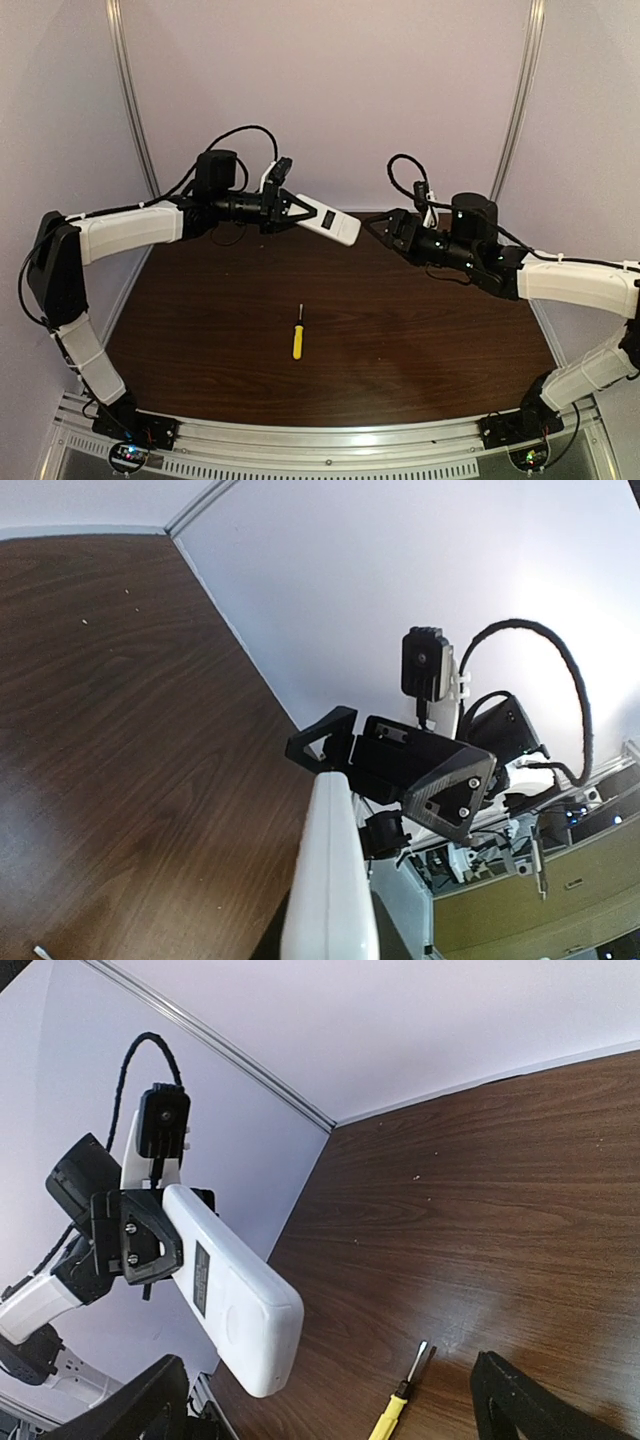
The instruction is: Unload the batteries from the remote control
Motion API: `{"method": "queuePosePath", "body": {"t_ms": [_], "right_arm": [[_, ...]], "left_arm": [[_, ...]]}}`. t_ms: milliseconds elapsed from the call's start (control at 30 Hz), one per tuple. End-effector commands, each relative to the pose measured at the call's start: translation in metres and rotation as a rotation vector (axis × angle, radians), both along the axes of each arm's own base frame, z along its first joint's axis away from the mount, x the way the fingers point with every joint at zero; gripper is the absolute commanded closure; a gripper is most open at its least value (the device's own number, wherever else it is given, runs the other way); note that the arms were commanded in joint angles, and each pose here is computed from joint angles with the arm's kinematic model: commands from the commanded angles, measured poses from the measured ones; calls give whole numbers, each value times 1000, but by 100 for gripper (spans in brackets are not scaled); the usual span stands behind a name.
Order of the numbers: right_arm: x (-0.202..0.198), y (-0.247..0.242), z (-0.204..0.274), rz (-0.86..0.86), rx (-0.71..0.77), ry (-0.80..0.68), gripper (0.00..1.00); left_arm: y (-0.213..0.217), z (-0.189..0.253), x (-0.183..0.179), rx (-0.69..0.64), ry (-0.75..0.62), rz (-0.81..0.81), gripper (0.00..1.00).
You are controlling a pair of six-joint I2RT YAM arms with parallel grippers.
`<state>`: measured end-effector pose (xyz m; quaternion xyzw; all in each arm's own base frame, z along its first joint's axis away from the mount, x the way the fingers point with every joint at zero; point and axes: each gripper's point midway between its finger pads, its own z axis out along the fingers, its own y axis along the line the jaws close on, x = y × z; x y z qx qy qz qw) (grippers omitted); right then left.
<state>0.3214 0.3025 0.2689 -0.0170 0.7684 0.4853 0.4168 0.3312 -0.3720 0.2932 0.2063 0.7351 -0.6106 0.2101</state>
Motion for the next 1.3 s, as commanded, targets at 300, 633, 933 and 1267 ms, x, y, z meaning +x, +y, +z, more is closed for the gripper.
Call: {"method": "queuePosePath", "body": {"t_ms": [300,633,933,1267], "right_arm": [[-12,19,2,96,145,156,4],[-11,58,3,174,187,193,12],[-13,83,8,245,228,179,24],[-8,95,8,250,241,168,46]], "left_arm": [[11,-15,-3,-193,154,-114,100],[20,-18,-11,-251,196,-135,100],[21,-27,-10,-253,219,-129,100],[21,-27,-10,-257,215,-129,100]]}}
